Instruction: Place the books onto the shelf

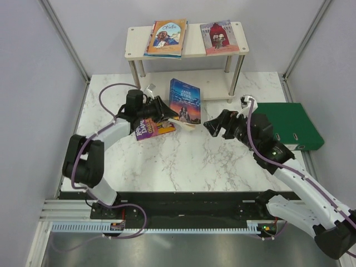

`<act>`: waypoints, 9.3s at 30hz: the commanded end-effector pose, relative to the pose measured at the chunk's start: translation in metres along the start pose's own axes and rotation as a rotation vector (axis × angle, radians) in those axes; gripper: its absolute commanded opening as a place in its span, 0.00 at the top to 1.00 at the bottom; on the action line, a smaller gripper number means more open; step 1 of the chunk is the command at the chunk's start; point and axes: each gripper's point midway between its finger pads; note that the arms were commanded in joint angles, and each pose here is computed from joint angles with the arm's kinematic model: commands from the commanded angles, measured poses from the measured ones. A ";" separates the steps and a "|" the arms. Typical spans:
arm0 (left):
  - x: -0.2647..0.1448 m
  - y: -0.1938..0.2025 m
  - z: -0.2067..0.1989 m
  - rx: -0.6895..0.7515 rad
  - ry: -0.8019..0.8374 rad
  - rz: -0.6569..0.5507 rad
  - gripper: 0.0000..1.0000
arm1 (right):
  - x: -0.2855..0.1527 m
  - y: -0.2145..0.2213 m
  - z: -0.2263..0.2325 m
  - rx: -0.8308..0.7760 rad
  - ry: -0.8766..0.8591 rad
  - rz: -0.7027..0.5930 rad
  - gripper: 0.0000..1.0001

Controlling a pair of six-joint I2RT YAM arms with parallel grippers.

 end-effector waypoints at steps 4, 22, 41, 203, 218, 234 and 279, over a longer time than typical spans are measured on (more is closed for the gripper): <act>0.016 -0.102 -0.082 0.224 0.357 -0.194 0.98 | -0.015 0.010 -0.043 -0.011 0.151 -0.021 0.05; 0.063 -0.132 -0.091 0.094 0.518 -0.194 0.98 | -0.027 0.064 -0.110 0.125 0.228 -0.024 0.05; 0.123 -0.104 -0.034 -0.114 0.320 -0.129 0.94 | -0.016 0.095 -0.138 0.132 0.281 0.057 0.05; -0.111 0.049 0.212 -0.318 -0.824 0.061 0.30 | 0.333 0.167 -0.048 0.172 0.016 0.403 1.00; -0.120 0.064 0.217 -0.289 -0.861 0.106 0.29 | 0.215 0.274 -0.015 0.076 -0.050 0.773 1.00; -0.119 0.077 0.226 -0.261 -0.869 0.177 0.98 | 0.197 0.207 -0.051 -0.054 0.118 0.586 0.48; -0.099 0.078 0.220 -0.249 -0.767 0.221 0.98 | 0.282 0.206 0.009 0.073 -0.157 0.623 0.60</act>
Point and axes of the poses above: each gripper's point midway between its finger pads, its own x axis out along the fingers, its own z axis along the line the jaws close on, y = z × x, and after that the axes turned 15 degrees about x, right-handed
